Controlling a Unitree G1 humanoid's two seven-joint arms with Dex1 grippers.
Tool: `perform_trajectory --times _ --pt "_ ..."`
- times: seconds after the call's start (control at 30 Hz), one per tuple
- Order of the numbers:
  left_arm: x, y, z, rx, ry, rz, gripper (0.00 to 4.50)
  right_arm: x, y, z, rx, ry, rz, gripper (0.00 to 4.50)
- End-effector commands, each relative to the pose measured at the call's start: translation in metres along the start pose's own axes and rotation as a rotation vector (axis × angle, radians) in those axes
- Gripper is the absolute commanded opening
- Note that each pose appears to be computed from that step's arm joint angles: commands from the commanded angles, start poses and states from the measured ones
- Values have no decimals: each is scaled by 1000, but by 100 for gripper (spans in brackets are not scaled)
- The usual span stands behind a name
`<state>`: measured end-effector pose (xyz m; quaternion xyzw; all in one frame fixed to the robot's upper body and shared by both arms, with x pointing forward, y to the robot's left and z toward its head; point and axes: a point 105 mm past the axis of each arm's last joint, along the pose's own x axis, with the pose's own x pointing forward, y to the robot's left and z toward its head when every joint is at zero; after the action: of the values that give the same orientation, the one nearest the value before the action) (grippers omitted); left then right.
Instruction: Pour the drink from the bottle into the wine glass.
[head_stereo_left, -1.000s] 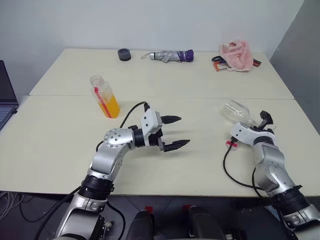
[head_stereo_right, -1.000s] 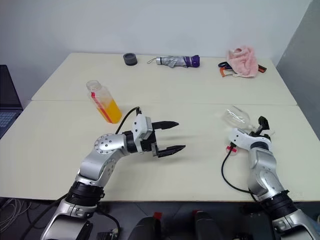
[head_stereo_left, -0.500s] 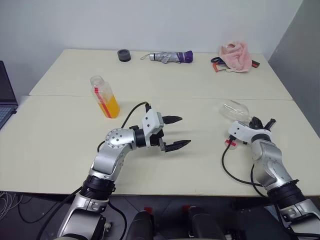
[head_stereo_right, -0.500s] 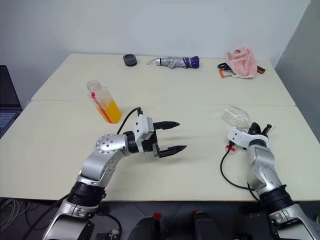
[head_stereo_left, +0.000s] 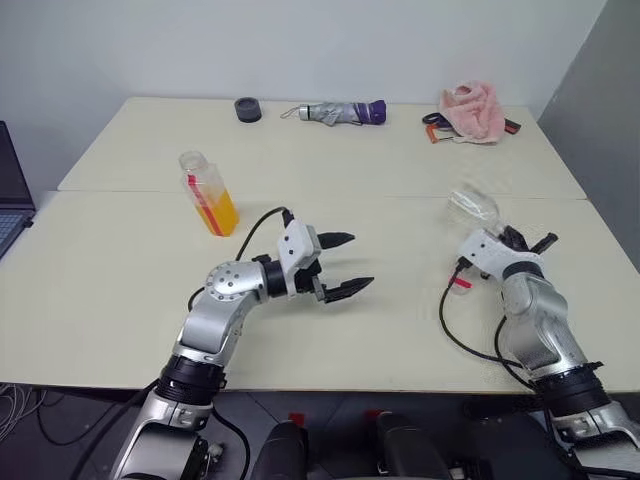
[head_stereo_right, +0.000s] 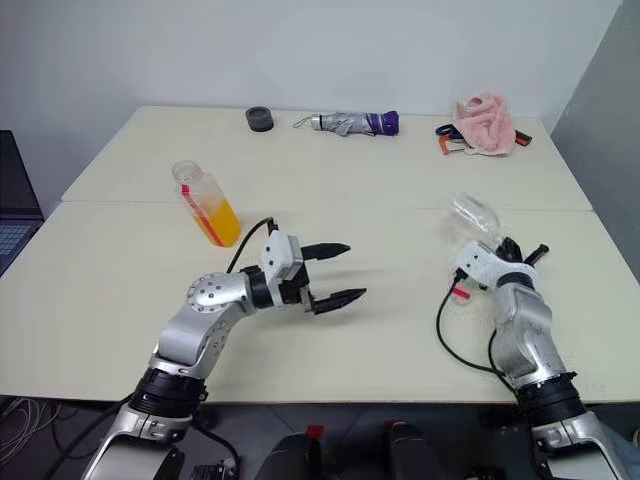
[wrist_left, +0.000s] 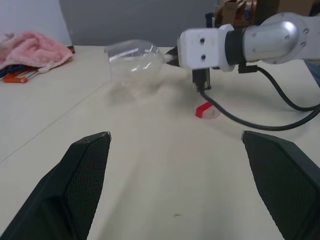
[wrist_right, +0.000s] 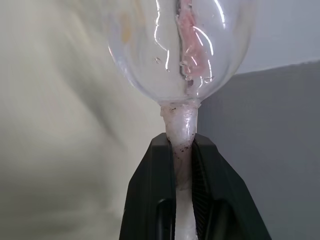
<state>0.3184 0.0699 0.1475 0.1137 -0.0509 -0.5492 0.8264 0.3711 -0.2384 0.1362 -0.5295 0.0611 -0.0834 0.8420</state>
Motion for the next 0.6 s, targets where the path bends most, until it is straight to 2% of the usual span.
perform_trajectory --times 0.03,0.07,0.13,0.2,0.43,0.6 --pt "-13 10 5 -23 -17 62 450 -1 -26 45 397 -143 -11 13" --pt "-16 12 5 -33 -15 73 450 -2 -20 57 495 -183 47 13" --pt "-23 16 6 -61 -11 102 450 -8 -4 94 812 -325 221 13" --pt "-29 20 5 -69 -1 124 450 -11 4 116 956 -394 313 13" --pt "-47 29 4 -67 37 180 450 -10 46 184 1107 -504 517 13" --pt "-50 29 5 -66 46 186 450 -3 62 204 1159 -536 536 13"
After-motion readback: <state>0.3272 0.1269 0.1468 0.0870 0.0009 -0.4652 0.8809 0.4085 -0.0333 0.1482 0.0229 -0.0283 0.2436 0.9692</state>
